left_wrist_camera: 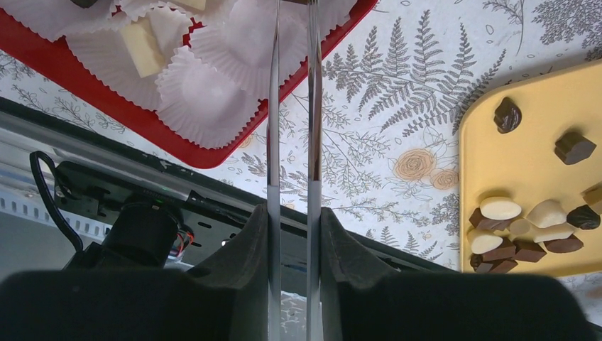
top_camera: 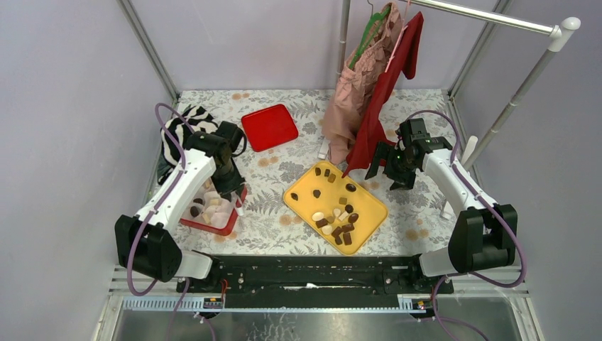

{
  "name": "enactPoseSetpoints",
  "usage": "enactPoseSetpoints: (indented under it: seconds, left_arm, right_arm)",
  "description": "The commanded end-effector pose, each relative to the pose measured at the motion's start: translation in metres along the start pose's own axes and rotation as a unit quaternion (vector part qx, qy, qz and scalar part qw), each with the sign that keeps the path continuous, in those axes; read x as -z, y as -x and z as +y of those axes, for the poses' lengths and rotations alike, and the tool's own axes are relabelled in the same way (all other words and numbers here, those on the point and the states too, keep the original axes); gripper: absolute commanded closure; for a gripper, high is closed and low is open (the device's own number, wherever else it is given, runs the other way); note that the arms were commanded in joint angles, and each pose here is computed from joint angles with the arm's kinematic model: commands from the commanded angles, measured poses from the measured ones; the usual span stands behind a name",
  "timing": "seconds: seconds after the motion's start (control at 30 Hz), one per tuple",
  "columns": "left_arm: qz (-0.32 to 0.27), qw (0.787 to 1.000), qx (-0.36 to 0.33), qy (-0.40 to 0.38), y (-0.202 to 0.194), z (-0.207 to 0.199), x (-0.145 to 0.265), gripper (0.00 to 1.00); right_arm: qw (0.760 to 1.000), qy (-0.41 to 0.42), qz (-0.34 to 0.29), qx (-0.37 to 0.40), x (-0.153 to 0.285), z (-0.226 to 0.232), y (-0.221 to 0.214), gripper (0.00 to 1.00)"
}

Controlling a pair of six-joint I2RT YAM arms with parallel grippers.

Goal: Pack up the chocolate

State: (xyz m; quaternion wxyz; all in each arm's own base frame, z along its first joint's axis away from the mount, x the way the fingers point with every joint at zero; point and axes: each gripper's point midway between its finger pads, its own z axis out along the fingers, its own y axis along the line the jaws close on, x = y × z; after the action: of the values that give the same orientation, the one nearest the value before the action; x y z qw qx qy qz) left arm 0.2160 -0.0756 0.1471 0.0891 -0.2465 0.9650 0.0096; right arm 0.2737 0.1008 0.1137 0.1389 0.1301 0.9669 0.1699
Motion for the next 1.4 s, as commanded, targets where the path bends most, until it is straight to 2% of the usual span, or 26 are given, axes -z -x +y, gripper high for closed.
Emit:
enactPoseSetpoints:
  seconds: [0.0, 0.13, 0.43, 0.63, 0.8, 1.07, 1.2, 1.3, 1.37]
  left_arm:
    - [0.006, 1.0, 0.017, -0.01, -0.005, 0.001, 0.001, 1.0]
    - [0.017, 1.0, 0.013, -0.015, -0.01, 0.0, -0.003, 1.0]
    - [0.01, 0.999, 0.011, -0.032, -0.004, -0.009, -0.005, 0.77]
    - [0.01, 0.999, -0.001, -0.034, 0.001, -0.015, -0.011, 0.69]
    - [0.004, 0.999, -0.004, -0.031, 0.004, -0.015, -0.01, 0.58]
    - [-0.022, 1.0, 0.004, -0.02, 0.011, -0.007, 0.002, 0.59]
    - [-0.081, 0.995, 0.0, -0.052, 0.034, -0.014, 0.045, 0.6]
    - [-0.12, 0.987, -0.041, -0.098, 0.044, -0.038, 0.079, 0.6]
    - [-0.131, 0.98, -0.09, -0.122, 0.037, -0.065, 0.093, 0.6]
  right_arm:
    - [1.0, 0.011, -0.007, 0.008, 0.005, 0.006, 0.008, 0.0]
    - [1.0, 0.012, -0.006, 0.006, 0.005, 0.007, 0.008, 0.0]
    - [1.0, 0.013, -0.006, 0.006, 0.005, 0.007, 0.007, 0.0]
    - [1.0, 0.014, -0.007, 0.007, 0.006, 0.007, 0.007, 0.0]
    - [1.0, 0.012, -0.01, 0.007, 0.007, 0.006, 0.007, 0.0]
    - [1.0, 0.012, -0.006, 0.007, 0.006, 0.007, 0.007, 0.0]
    - [1.0, 0.012, -0.008, 0.007, 0.007, 0.007, 0.008, 0.0]
    - [1.0, 0.015, -0.006, 0.005, 0.005, 0.008, 0.007, 0.0]
    - [1.0, 0.02, -0.003, 0.004, 0.004, 0.01, 0.007, 0.0]
